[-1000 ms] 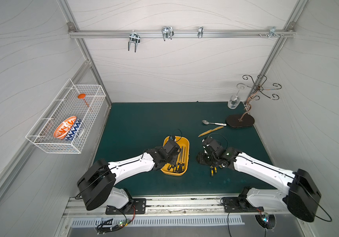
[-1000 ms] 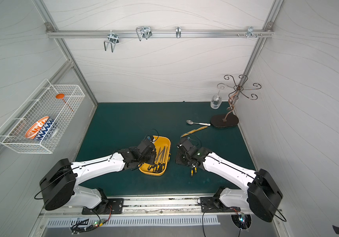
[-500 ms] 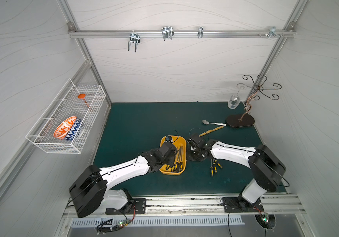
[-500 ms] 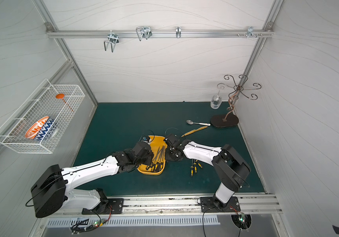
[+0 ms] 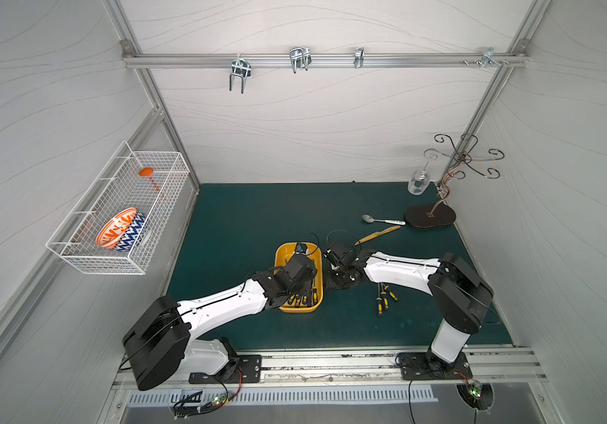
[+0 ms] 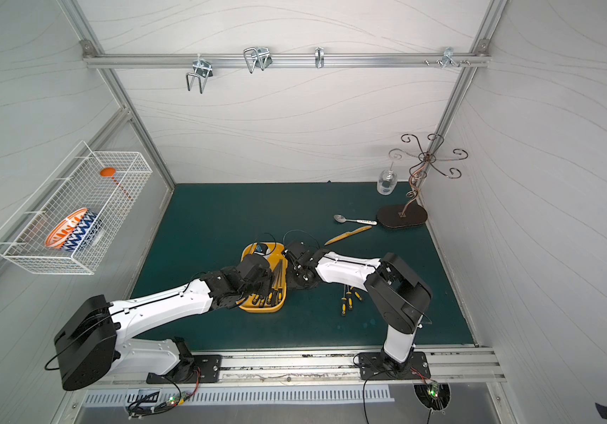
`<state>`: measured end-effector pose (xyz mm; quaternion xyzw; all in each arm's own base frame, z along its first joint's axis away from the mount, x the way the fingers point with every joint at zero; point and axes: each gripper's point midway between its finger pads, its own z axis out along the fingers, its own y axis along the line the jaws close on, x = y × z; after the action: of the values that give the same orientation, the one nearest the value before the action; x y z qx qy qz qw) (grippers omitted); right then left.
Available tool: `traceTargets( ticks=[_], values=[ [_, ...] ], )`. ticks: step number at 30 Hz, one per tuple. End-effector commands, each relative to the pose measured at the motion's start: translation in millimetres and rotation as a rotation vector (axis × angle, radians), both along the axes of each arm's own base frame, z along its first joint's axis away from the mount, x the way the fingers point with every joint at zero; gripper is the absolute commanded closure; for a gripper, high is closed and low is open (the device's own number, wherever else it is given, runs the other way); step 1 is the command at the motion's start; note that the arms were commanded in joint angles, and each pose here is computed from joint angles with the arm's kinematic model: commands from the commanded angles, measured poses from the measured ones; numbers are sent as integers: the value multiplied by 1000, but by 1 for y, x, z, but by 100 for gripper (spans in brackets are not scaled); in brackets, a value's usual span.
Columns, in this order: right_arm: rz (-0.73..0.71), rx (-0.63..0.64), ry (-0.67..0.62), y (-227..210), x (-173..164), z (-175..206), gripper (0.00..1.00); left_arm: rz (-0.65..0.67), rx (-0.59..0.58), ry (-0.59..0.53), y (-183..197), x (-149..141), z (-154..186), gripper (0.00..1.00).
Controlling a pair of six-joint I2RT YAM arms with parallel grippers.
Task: Put the file tool into the storage box
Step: Pick up the file tool from the center of the board.
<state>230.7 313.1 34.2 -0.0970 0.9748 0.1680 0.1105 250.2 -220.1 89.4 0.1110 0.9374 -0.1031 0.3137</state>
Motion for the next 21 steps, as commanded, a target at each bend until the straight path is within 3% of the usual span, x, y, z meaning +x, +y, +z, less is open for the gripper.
traceTargets(
  ticks=[1, 9, 14, 21],
  values=[
    [-8, -71, -4, -23, 2, -7, 60, 9, -27, -23, -4, 3, 7, 49],
    [-5, -149, -8, -30, 5, -19, 61, 7, -24, -23, -4, 3, 7, 49],
    [28, -218, -18, -33, 0, -25, 67, 7, -25, -31, -4, 4, 10, 48],
    [13, -233, -4, -39, -16, -27, 95, -17, -59, -78, -7, 6, 35, 40]
  ],
)
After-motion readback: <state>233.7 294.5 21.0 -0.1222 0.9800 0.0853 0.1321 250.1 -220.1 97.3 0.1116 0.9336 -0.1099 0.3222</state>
